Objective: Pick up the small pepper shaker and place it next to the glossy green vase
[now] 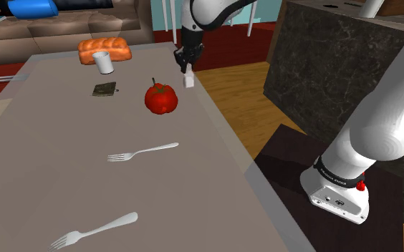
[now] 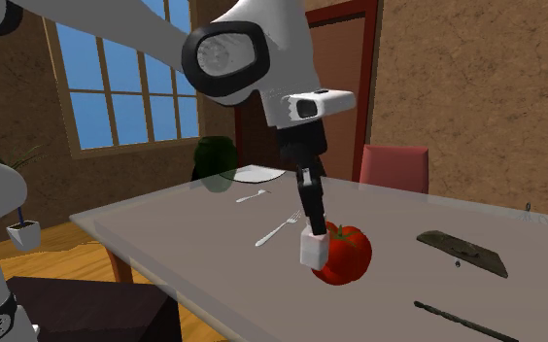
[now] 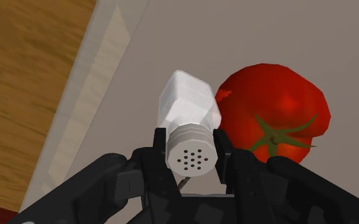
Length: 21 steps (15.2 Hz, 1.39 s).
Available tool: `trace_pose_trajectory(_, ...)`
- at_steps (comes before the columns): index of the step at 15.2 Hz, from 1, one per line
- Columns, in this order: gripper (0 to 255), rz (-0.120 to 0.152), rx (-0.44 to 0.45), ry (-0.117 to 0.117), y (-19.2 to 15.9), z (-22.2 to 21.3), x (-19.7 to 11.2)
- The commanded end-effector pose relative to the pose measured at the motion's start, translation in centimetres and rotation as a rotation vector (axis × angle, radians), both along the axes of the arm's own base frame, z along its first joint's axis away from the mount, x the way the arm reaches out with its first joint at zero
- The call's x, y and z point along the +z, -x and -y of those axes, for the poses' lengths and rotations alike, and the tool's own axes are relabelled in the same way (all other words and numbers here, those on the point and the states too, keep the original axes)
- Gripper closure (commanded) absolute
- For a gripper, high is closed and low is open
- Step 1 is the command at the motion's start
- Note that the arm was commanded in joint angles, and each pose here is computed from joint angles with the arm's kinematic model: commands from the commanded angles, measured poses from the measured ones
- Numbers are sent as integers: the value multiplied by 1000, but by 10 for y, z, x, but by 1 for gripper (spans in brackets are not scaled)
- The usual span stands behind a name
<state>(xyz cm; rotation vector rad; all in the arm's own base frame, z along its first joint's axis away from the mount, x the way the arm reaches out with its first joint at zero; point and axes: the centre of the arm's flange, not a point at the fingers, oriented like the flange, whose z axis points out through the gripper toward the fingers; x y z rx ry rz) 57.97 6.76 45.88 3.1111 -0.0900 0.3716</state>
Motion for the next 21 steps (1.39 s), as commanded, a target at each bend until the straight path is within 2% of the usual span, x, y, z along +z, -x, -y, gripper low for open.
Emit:
trace_pose_trajectory(1, 255, 0, 0, 0, -1, 0, 10)
trace_pose_trajectory(21, 255, 0, 0, 0, -1, 0, 116)
